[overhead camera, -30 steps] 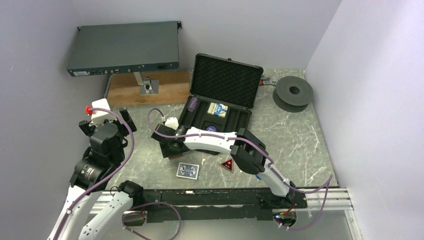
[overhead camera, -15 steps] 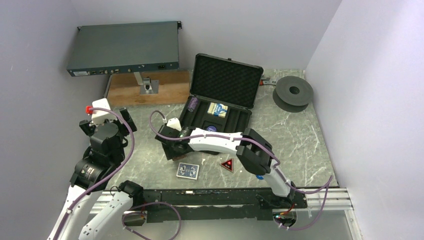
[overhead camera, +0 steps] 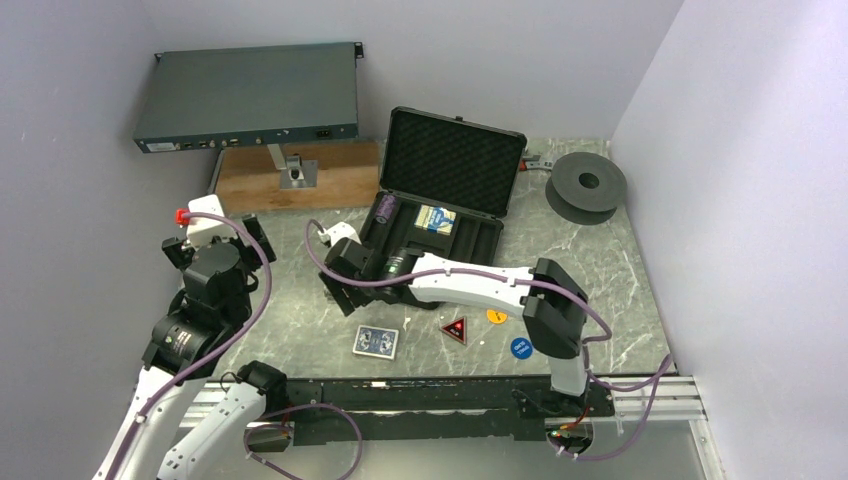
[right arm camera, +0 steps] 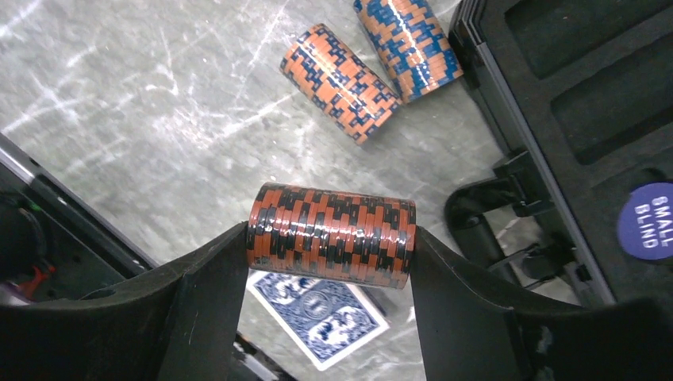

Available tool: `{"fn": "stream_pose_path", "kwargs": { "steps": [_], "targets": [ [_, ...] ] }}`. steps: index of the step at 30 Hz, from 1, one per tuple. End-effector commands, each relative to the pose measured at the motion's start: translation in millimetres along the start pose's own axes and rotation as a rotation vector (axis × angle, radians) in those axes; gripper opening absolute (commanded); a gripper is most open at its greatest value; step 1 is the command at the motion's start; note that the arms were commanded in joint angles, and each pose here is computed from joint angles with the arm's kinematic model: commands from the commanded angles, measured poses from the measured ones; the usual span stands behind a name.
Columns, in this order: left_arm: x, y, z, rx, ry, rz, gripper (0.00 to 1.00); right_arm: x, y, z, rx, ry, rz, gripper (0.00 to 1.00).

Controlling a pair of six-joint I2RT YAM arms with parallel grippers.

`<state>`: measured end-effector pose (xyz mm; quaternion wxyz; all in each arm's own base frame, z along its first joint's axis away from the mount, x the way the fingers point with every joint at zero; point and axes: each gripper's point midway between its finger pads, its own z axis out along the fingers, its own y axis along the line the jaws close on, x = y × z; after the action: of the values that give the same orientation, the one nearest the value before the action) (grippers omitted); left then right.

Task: Pack up texas hold em set

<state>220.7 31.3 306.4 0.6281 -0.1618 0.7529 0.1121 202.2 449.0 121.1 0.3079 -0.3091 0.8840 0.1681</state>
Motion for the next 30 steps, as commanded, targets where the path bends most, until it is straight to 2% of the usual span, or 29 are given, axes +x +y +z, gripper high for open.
{"fn": "stream_pose_path", "kwargs": {
  "steps": [1,8,12,14,17,20,30],
  "targets": [
    [-3,-5,4,0.008,-0.013,-0.003,0.98,-41,-2,-30,-0.026,-0.188,-0.108,0.38],
    [-1,-6,6,0.008,-0.003,0.006,0.98,-45,-12,-28,0.021,-0.218,-0.185,0.25],
    [-2,-7,6,0.010,-0.005,0.006,0.98,-46,-21,-30,0.046,-0.235,-0.299,0.22],
    [-2,-7,6,0.011,-0.006,0.007,0.98,-47,-26,-32,0.062,-0.251,-0.356,0.11],
    [-2,-7,6,0.013,-0.007,0.005,0.98,-52,-39,-38,0.113,-0.287,-0.447,0.09],
    [-2,-7,5,0.015,-0.008,0.005,0.98,-57,-46,-44,0.138,-0.322,-0.530,0.00],
    [-1,-11,8,0.022,0.000,0.018,0.96,-97,-91,-51,0.204,-0.455,-0.645,0.00]
  ]
}}
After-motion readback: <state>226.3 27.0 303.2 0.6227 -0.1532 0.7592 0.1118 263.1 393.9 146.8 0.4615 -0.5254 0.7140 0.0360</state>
